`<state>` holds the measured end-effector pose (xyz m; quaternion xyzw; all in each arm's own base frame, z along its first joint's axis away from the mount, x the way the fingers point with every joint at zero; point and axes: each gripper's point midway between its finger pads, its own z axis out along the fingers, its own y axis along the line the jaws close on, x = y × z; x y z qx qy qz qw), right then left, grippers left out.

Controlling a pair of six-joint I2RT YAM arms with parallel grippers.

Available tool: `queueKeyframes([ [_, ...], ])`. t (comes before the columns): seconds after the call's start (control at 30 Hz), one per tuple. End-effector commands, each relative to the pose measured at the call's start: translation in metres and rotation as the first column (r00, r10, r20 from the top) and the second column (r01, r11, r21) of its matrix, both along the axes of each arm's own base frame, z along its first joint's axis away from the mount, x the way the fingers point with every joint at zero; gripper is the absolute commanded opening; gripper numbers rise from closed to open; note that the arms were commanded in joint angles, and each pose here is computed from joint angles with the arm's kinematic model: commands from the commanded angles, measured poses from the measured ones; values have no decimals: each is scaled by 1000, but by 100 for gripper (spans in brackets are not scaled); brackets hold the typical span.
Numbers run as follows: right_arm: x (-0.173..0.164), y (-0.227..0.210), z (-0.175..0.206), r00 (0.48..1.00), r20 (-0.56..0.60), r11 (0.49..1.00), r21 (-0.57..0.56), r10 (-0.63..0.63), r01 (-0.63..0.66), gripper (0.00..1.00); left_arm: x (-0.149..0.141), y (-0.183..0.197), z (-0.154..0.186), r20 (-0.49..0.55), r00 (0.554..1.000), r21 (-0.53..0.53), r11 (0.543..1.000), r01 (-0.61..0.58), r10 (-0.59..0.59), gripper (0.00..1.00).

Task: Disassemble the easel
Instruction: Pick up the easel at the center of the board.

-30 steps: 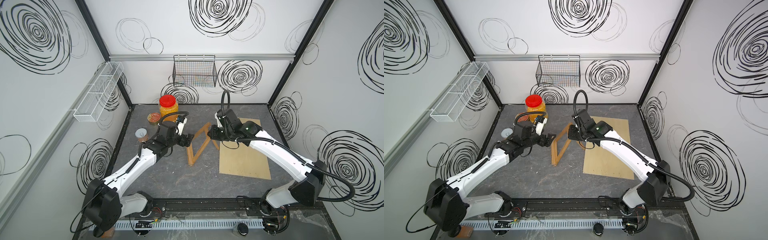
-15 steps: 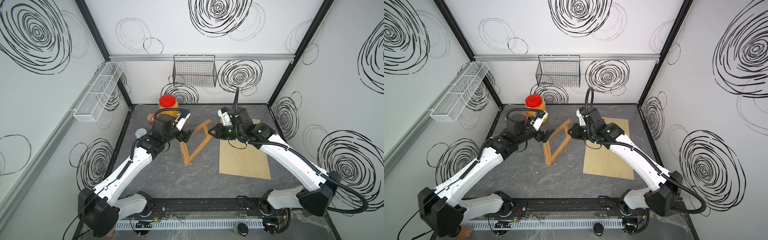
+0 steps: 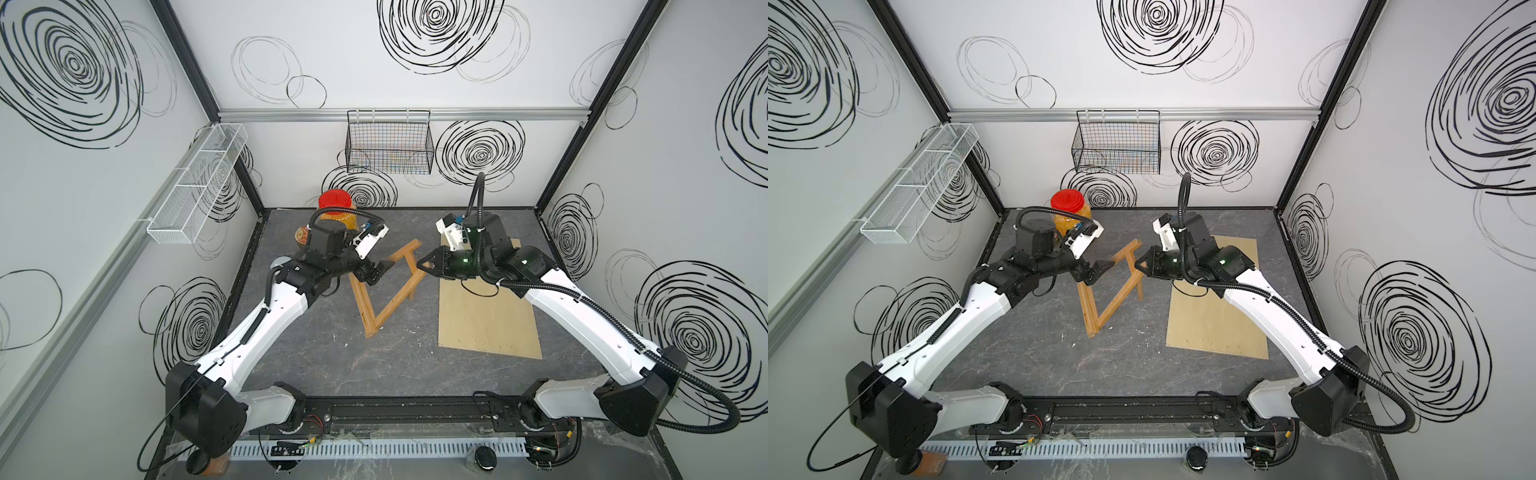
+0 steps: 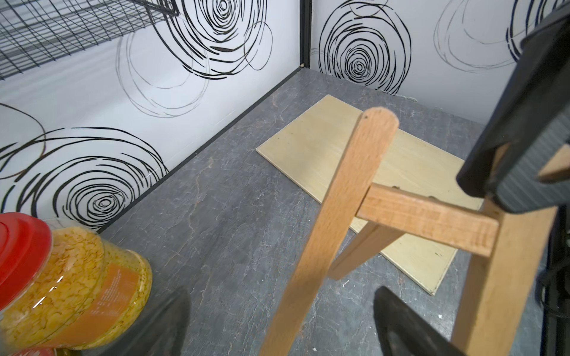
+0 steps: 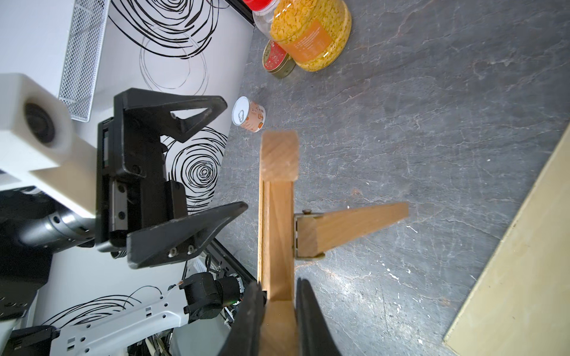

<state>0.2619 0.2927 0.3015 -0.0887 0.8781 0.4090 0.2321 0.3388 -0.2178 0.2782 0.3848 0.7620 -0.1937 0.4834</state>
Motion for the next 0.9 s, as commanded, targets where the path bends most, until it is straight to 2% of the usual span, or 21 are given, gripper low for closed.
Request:
queueKeyframes([
  [0.0,-4,6,39,995,94,993,104,41,-51,0,1,-5,1,3,998,16,998,55,-55,93],
  [0.13,-8,9,44,993,96,989,121,69,-81,0,5,-7,-11,-25,998,51,996,66,-65,90],
  [0.3,-11,11,49,991,98,986,133,88,-101,0,3,-14,-11,-52,992,28,993,118,-116,77],
  [0.4,-12,11,50,991,101,985,136,90,-103,0,4,-16,-11,-57,990,34,991,130,-128,65],
  [0.63,-8,4,52,992,111,989,129,60,-74,0,1,-16,-9,-55,989,41,990,136,-134,29],
  [0.7,-6,2,54,991,126,989,135,45,-62,0,0,-17,-6,-49,989,37,990,139,-137,23],
  [0.73,-6,2,57,989,140,988,141,36,-56,5,-1,-18,-5,-48,989,31,990,140,-138,20],
  [0.8,-4,0,62,986,166,987,152,19,-44,25,0,-18,-2,-49,991,22,992,122,-121,18],
  [0.87,-2,-4,66,980,199,987,158,-9,-23,55,4,-16,1,-55,995,6,997,80,-80,14],
])
